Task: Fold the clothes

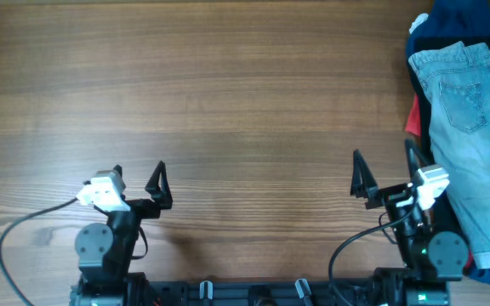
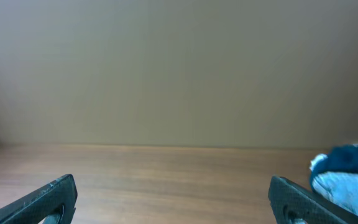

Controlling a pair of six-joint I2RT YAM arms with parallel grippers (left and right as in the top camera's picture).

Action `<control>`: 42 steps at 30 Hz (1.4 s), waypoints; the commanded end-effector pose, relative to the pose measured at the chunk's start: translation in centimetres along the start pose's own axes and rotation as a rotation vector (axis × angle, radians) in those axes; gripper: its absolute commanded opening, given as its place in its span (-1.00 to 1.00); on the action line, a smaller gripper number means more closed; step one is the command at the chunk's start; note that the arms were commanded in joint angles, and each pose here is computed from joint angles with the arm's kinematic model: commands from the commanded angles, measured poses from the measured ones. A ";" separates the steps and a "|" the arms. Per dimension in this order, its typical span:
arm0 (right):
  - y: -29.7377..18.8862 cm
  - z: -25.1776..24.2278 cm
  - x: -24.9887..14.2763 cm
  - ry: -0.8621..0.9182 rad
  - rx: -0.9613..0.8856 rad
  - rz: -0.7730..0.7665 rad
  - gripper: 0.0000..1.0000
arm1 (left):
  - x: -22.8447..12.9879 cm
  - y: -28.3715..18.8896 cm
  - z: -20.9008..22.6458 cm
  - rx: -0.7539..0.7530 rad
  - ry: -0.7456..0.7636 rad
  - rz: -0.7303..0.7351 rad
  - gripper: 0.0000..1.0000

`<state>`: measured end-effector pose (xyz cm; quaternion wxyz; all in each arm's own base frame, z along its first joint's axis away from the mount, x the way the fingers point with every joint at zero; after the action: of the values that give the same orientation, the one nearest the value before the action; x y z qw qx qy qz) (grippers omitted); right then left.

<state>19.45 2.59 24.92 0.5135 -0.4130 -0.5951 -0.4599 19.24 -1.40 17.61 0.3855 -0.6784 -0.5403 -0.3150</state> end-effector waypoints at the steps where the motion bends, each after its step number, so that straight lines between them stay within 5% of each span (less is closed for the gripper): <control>1: 1.9 0.6 4.7 0.023 0.104 0.003 0.99 | 4.5 -0.7 -3.0 -0.017 -0.008 0.010 0.99; 7: 7.3 -0.2 8.3 0.083 0.171 0.182 0.99 | 9.8 0.8 -5.7 0.076 -0.030 0.173 0.99; 12: 13.2 -1.7 6.9 0.157 0.194 0.482 1.00 | 11.8 4.3 -6.5 0.187 -0.059 0.385 0.99; 20: 19.2 -2.9 1.2 0.229 0.234 0.660 0.99 | 6.0 11.2 -3.1 0.362 -0.153 0.796 1.00; 22: 20.6 -4.8 0.0 0.205 0.120 0.653 0.99 | 4.1 12.4 -2.4 0.365 -0.180 0.875 1.00; 29: 19.9 -15.7 -3.8 0.291 -0.536 0.672 0.98 | 2.9 13.5 -1.9 0.362 -0.193 0.912 0.99; 34: 18.2 -21.3 -10.2 0.290 -0.632 0.802 0.97 | 2.8 13.9 -2.6 0.336 -0.174 0.904 0.98; 40: 17.2 -22.3 -16.7 0.282 -0.632 0.963 0.82 | 2.1 14.7 -4.9 0.262 -0.121 0.895 1.00; 42: 16.8 -22.2 -18.6 0.290 -0.633 1.011 0.36 | 1.9 14.8 -5.3 0.257 -0.101 0.891 0.99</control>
<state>42.99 -14.84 11.05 0.6025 -0.6971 -0.0945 -0.3770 33.65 -6.04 18.51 0.5419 -0.8023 -0.2504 0.0029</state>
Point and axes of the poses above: each gripper's point midway between its finger pads, its own y axis out along the fingers, its own z axis along the line the jaws close on, x = y × z, the point moved 5 cm from there along -y, back along the fingers, and after that the axes turned 9 degrees about -y, right-handed, at the moved point
